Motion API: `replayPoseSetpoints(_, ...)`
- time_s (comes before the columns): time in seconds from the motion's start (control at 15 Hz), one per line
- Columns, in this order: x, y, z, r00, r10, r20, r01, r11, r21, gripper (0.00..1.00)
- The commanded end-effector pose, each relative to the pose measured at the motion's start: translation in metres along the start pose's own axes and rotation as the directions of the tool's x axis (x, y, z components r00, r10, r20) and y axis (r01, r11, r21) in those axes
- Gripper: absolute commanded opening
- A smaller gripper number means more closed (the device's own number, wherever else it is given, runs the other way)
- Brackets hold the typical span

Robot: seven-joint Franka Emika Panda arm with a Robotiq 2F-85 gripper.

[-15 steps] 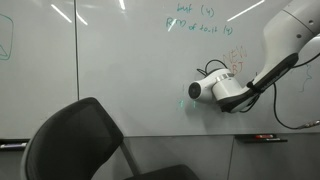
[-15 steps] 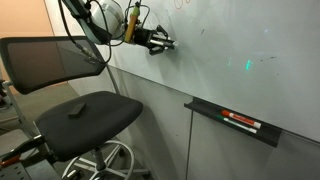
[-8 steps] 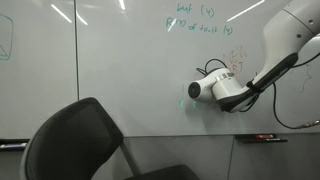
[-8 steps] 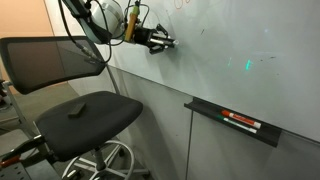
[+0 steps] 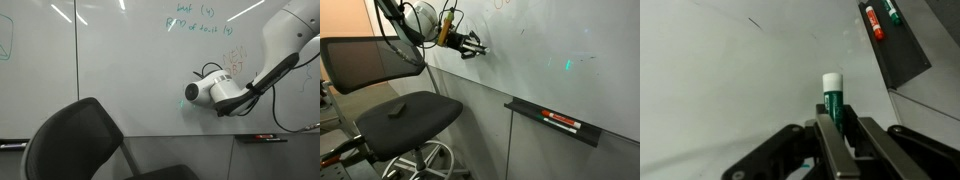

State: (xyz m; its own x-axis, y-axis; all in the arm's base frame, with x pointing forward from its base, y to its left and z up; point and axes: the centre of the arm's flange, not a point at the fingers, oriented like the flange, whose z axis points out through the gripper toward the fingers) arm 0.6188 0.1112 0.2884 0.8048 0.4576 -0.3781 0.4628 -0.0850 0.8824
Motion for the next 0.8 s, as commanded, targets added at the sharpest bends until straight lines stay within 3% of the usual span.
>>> replayPoseSetpoints(0.0, 0.000, -0.007, -0.013, 0.999, -0.033, -0.040, 0.035, 0.999, 0.039, 0.06)
replayPoseSetpoints(0.73, 0.011, 0.008, 0.001, 1.000, -0.023, -0.021, 0.022, 1.000, -0.011, 0.06)
